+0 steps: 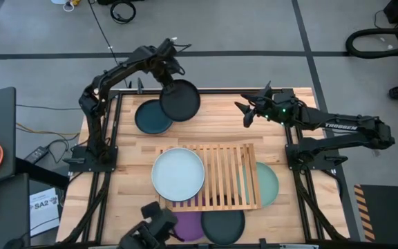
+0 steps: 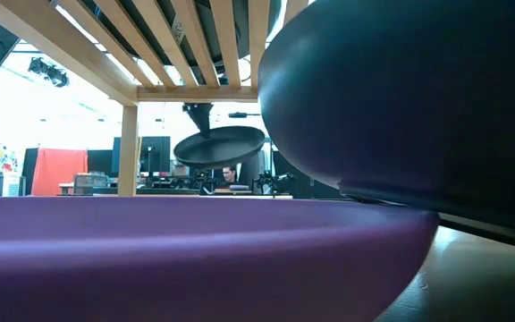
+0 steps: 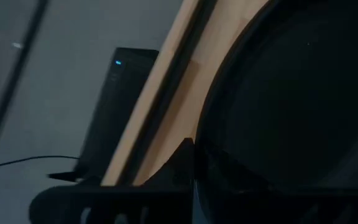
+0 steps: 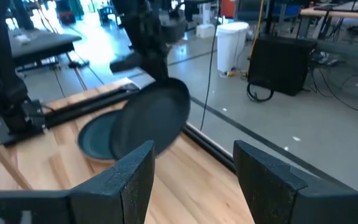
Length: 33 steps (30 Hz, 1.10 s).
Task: Place and stack plates onto a shelf
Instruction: Put the black plate on the shelf
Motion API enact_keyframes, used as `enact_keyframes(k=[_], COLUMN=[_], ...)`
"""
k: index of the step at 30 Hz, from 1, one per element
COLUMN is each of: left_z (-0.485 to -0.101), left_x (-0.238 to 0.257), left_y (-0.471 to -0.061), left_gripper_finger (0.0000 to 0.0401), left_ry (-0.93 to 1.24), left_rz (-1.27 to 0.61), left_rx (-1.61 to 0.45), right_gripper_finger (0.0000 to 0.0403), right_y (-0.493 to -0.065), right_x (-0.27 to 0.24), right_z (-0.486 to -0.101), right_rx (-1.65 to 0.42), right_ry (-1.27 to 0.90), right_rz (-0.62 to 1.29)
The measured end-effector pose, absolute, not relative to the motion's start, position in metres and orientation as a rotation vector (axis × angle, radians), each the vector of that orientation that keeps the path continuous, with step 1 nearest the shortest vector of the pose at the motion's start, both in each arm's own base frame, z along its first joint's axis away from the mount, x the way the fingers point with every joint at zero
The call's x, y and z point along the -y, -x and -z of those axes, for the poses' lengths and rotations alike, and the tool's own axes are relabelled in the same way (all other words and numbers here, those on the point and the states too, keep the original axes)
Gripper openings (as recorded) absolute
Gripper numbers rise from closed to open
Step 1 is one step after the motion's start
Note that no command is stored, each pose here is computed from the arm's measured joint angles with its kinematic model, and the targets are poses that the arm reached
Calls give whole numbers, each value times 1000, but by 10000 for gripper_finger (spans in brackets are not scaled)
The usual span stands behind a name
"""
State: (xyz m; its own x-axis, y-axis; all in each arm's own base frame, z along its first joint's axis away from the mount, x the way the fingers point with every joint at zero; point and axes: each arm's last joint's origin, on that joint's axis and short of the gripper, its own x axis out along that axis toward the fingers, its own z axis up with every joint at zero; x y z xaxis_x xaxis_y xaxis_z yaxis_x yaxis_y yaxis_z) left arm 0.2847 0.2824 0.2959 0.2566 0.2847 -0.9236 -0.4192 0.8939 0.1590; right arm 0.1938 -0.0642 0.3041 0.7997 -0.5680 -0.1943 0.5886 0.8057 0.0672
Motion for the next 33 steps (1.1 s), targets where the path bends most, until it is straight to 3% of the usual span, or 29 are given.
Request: enact_keyframes(k=[18,33], left_z=[-304,-312], left_x=[-217,-170], left_y=[-350,-385], left_gripper_finger=[16,16], left_ry=[-166,-322], left_rz=[-697,-747], left_rx=[-1188,-1061], right_gripper_finger=[223,223], right_y=[-249,-262], right_x=[93,109], right_z=[-274,-250], right_rx=[-125,-216], right_ry=[-33,10], right_rz=[723,760])
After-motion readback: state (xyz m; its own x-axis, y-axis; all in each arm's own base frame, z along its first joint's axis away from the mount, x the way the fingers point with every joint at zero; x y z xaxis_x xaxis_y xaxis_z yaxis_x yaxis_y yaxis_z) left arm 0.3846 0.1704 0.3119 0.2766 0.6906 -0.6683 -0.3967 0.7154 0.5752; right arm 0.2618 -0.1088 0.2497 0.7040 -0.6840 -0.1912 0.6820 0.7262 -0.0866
